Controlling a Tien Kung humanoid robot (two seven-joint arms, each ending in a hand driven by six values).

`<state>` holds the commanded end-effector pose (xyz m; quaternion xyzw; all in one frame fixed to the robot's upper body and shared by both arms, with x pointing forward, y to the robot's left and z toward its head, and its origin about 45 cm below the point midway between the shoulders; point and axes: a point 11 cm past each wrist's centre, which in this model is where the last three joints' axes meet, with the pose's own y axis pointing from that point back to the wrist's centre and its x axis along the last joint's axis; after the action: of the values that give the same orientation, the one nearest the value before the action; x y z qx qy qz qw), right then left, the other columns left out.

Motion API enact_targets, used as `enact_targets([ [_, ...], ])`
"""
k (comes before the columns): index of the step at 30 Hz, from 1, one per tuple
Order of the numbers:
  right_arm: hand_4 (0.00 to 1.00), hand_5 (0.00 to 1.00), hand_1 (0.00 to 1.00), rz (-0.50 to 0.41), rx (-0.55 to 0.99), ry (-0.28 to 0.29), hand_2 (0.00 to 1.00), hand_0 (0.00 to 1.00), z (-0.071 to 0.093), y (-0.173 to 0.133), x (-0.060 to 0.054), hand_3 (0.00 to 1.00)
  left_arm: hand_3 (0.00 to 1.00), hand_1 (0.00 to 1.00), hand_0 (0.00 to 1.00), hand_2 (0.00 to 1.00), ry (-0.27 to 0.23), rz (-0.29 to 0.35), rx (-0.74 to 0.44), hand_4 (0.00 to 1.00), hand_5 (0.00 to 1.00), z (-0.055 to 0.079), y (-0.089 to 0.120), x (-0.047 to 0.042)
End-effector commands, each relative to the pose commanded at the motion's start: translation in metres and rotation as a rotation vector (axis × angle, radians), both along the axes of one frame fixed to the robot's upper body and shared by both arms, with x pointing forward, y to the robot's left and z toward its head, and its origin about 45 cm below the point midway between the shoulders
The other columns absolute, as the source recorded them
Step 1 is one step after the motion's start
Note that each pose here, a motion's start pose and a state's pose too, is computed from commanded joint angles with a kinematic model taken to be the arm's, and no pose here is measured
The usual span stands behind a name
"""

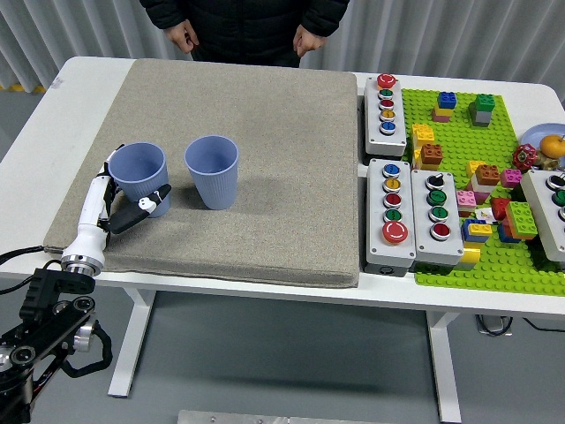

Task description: Pick cup pour cup place

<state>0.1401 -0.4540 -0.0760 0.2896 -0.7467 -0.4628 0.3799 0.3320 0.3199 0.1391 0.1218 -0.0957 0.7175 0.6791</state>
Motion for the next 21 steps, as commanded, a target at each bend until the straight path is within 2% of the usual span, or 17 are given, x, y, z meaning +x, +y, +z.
enact_targets([
  [2, 0.002, 0.010, 0.652, -0.001, 0.000, -0.002, 0.618, 0.711, 0.000, 0.000, 0.001, 0.578, 0.998, 0.854, 0.846, 0.998, -0.004, 0.000, 0.009, 0.957, 0.375, 0.002, 0.002, -0.0019],
  [3, 0.002, 0.010, 0.651, -0.001, 0.000, -0.002, 0.618, 0.711, 0.000, 0.000, 0.001, 0.578, 0.998, 0.863, 0.853, 0.998, -0.005, 0.000, 0.011, 0.971, 0.407, 0.002, 0.002, -0.0024],
  [14, 0.002, 0.009, 0.651, -0.001, 0.003, -0.004, 0.618, 0.711, 0.000, 0.000, 0.001, 0.578, 0.998, 0.869, 0.859, 0.998, -0.012, -0.006, 0.006, 0.974, 0.412, 0.007, 0.005, -0.0094],
  [15, 0.002, 0.010, 0.651, -0.001, 0.004, -0.003, 0.617, 0.711, 0.000, 0.001, 0.001, 0.578, 0.998, 0.909, 0.893, 0.998, -0.011, -0.009, 0.008, 0.989, 0.429, 0.007, 0.005, -0.0100],
  [20, 0.002, 0.010, 0.651, -0.002, 0.005, -0.003, 0.617, 0.711, 0.000, 0.001, 0.001, 0.578, 0.998, 0.909, 0.893, 0.998, -0.015, -0.019, 0.022, 0.989, 0.429, 0.011, 0.008, -0.0174],
  [21, 0.002, 0.010, 0.651, -0.002, 0.005, -0.003, 0.617, 0.711, 0.000, 0.001, 0.001, 0.578, 0.998, 0.934, 0.905, 0.998, -0.016, -0.022, 0.026, 0.991, 0.428, 0.012, 0.009, -0.0193],
])
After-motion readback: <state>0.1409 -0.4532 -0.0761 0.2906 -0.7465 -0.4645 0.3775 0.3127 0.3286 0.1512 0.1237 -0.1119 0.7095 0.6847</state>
